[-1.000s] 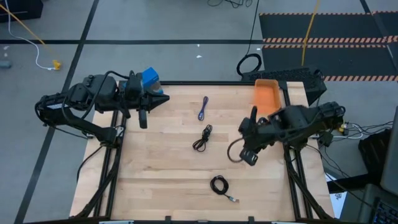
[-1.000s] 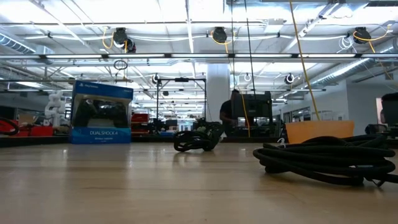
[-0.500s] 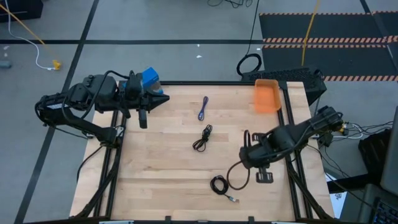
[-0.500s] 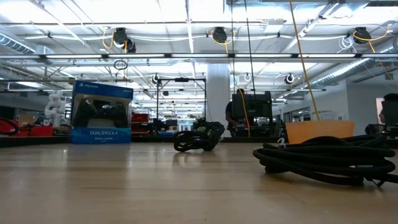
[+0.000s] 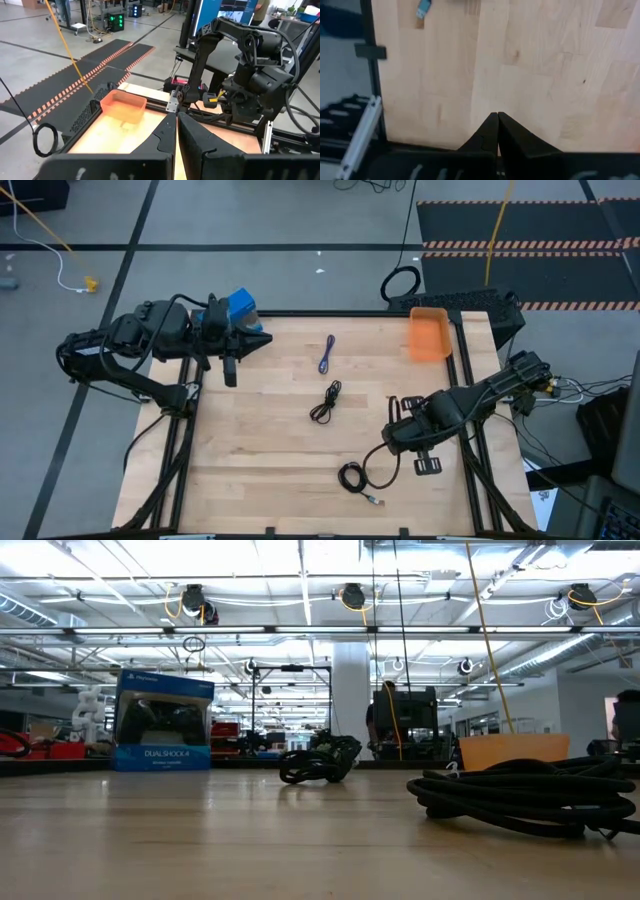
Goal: Pick and place USB-C Cables
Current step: Put the bottom black charger cable into the orange bin
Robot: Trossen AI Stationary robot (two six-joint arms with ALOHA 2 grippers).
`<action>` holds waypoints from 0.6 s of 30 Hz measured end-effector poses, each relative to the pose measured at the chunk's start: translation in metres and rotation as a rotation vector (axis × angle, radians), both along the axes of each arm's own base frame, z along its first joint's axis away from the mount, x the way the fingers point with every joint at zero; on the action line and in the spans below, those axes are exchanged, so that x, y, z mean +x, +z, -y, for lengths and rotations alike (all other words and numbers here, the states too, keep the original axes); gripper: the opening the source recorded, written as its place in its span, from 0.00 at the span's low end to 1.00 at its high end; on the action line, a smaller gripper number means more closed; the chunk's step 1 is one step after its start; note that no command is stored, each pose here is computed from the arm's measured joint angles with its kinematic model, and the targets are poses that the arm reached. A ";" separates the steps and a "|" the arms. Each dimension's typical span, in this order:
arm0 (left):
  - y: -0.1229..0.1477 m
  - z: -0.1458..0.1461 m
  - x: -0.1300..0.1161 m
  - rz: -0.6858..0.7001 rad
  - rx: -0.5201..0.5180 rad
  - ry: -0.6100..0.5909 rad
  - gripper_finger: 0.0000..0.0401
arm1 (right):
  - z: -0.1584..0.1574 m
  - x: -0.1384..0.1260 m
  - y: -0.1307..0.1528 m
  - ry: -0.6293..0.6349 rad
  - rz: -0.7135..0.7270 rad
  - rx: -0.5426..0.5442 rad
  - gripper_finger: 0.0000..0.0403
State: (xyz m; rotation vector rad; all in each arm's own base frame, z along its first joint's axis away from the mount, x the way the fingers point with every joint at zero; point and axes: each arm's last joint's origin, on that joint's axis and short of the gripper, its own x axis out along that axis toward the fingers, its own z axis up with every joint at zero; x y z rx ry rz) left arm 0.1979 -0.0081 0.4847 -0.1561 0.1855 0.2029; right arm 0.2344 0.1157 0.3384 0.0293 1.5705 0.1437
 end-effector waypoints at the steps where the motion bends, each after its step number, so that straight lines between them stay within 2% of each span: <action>1: 0.000 0.000 0.000 -0.001 0.000 0.000 0.05 | 0.000 0.001 0.000 -0.042 0.003 -0.001 0.00; 7: 0.000 0.000 0.000 -0.002 0.000 0.000 0.05 | -0.002 0.016 -0.011 -0.327 -0.010 -0.007 0.00; 14: 0.000 0.000 0.000 -0.002 -0.004 0.001 0.05 | -0.017 0.040 -0.039 -0.524 -0.149 0.058 0.00; 18: 0.000 0.000 0.000 -0.002 -0.004 0.000 0.05 | -0.025 0.055 -0.050 -0.603 -0.112 0.106 0.00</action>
